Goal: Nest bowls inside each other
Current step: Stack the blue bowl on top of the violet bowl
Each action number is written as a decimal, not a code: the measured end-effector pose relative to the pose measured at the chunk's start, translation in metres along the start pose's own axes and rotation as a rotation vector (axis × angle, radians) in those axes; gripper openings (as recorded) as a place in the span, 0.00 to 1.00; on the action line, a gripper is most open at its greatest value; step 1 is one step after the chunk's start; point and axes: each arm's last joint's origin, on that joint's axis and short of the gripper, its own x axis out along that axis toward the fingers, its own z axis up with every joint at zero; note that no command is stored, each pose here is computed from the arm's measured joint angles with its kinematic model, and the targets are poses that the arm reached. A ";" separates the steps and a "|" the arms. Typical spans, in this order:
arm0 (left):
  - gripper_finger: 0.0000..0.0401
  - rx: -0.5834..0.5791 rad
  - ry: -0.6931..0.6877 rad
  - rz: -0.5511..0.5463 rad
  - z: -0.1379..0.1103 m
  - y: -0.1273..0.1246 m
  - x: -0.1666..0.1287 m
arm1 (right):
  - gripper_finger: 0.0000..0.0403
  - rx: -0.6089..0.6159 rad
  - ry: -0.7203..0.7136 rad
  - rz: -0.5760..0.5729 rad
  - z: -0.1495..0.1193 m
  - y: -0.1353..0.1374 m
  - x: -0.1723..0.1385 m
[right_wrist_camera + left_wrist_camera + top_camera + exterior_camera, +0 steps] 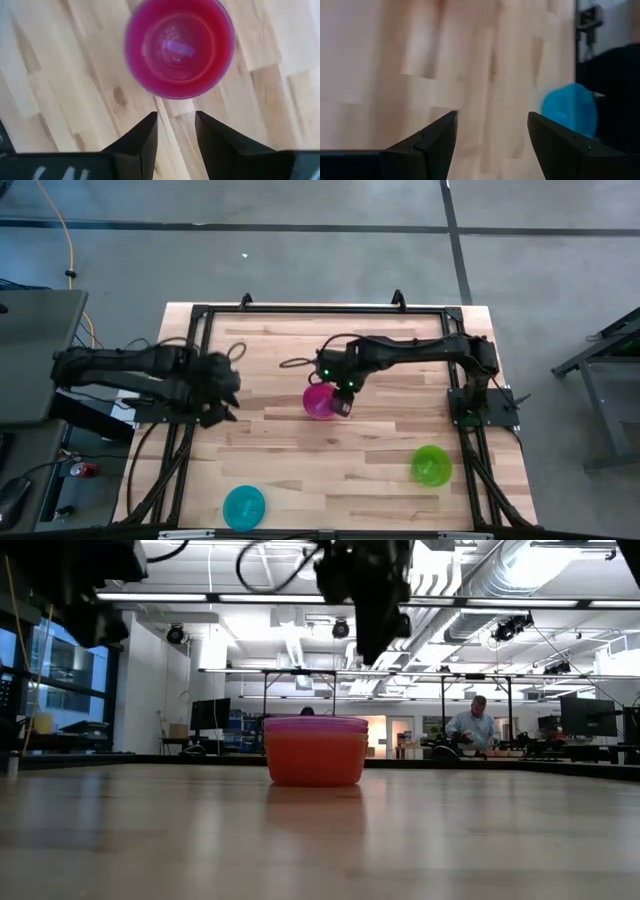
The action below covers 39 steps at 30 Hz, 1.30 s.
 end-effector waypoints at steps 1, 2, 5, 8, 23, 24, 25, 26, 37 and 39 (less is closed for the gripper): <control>0.57 -0.002 0.002 -0.022 -0.002 -0.003 0.006 | 0.31 -0.036 -0.012 -0.002 -0.002 0.004 -0.004; 0.57 -0.001 0.004 -0.042 -0.004 -0.006 0.011 | 0.31 -0.069 -0.022 0.001 -0.004 0.007 -0.008; 0.57 0.007 -0.023 -0.100 -0.005 -0.017 0.022 | 0.31 -0.154 -0.060 0.004 -0.012 0.017 -0.022; 0.57 0.001 -0.042 -0.128 -0.008 -0.028 0.030 | 0.31 -0.203 -0.097 0.010 -0.020 0.023 -0.039; 0.57 -0.040 0.028 -0.090 -0.023 -0.079 0.081 | 0.31 -0.249 -0.260 -0.018 -0.087 0.022 -0.139; 0.57 -0.041 0.039 -0.087 -0.025 -0.083 0.086 | 0.31 -0.242 -0.272 -0.016 -0.092 0.021 -0.145; 0.57 -0.043 0.052 -0.086 -0.026 -0.086 0.092 | 0.31 -0.235 -0.274 -0.023 -0.098 0.020 -0.150; 0.57 -0.047 0.062 -0.090 -0.028 -0.090 0.099 | 0.31 -0.227 -0.274 -0.032 -0.104 0.018 -0.155; 0.57 -0.059 0.164 -0.052 -0.036 -0.119 0.145 | 0.31 -0.243 -0.166 -0.061 -0.143 0.020 -0.170; 0.57 -0.059 0.172 -0.044 -0.035 -0.124 0.151 | 0.31 -0.243 -0.135 -0.070 -0.148 0.022 -0.169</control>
